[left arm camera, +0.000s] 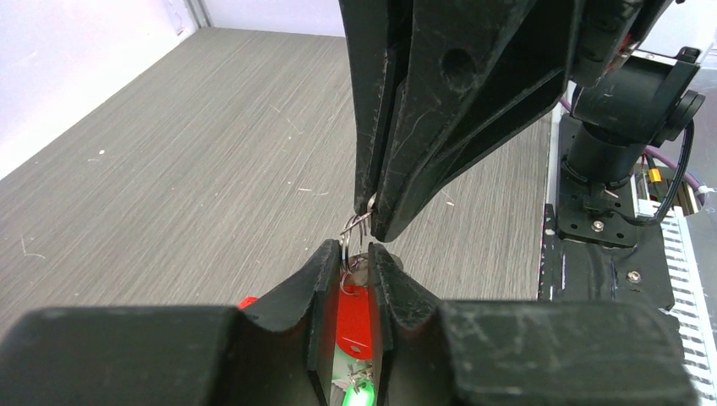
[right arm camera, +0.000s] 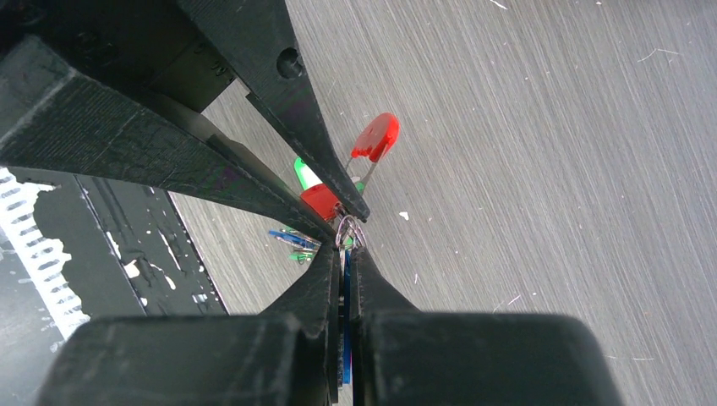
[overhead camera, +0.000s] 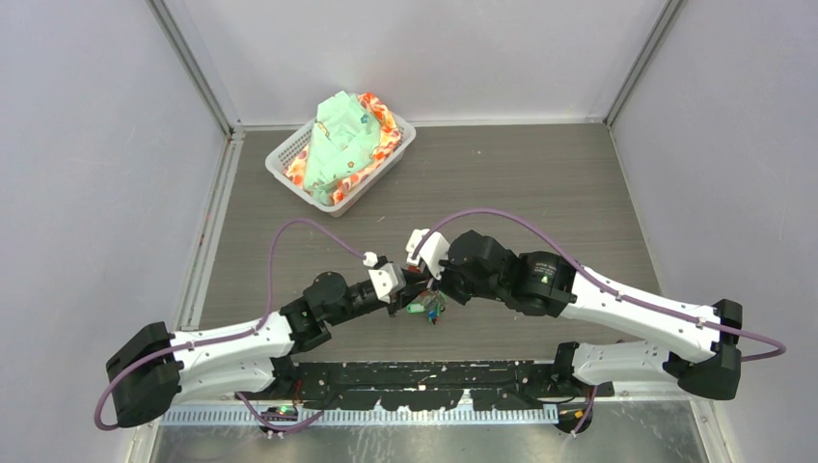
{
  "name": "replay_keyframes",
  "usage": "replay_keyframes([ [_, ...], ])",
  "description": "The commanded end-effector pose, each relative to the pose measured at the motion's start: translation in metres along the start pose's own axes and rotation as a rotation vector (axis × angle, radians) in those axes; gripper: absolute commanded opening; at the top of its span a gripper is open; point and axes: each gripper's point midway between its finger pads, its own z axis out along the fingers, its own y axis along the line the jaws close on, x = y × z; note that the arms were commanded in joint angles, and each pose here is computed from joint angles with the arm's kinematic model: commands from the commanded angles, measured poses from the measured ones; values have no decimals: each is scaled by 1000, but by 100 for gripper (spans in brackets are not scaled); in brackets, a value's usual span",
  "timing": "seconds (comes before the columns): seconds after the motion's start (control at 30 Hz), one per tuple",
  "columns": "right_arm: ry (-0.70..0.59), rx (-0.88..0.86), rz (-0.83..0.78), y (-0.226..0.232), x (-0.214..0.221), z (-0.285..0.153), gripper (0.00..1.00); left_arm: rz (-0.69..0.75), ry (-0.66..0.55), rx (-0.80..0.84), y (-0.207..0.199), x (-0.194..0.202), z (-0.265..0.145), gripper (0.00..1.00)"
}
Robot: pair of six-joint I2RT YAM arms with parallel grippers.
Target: Remove the keys from the keyring
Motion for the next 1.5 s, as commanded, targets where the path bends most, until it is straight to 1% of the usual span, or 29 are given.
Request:
replay_keyframes([
  [0.0,-97,21,22,-5,-21,-10,1,15,-109,2,3,-38,8,18],
  [0.1,-93,18,25,-4,-20,-9,1,13,-113,-2,3,-38,9,15],
  [0.23,-84,27,32,-5,-17,-8,1,11,-97,5,2,-34,10,1],
  [0.27,-79,36,38,-6,-16,-7,1,8,-94,6,2,-33,10,0],
  [0.33,-69,63,66,-9,-16,-6,1,-5,-89,-2,2,-30,9,0],
  [0.43,-18,140,104,-21,-5,-3,1,-34,-93,-31,6,-25,5,0],
  [0.5,12,157,137,-24,3,0,1,-58,-100,-56,8,-23,3,0],
  [0.73,76,168,265,-28,26,10,1,-86,-137,-111,16,-25,-5,0],
  [0.87,72,142,337,-26,30,16,1,-85,-153,-119,17,-28,-6,0],
  [0.97,73,167,328,-32,26,15,1,-84,-149,-102,15,-27,-4,0],
  [1.07,113,217,259,-44,27,10,1,-88,-130,-84,11,-24,-2,0],
  [1.13,141,227,208,-48,26,8,1,-86,-109,-72,9,-21,0,5],
  [1.2,145,237,150,-50,22,6,1,-85,-97,-69,9,-19,0,14],
  [1.23,141,241,131,-51,19,5,1,-85,-97,-69,9,-19,-1,20],
  [1.27,132,242,120,-52,15,4,1,-83,-97,-71,9,-20,-1,23],
  [1.47,91,213,65,-49,1,1,1,-63,-95,-82,13,-25,-1,25],
])
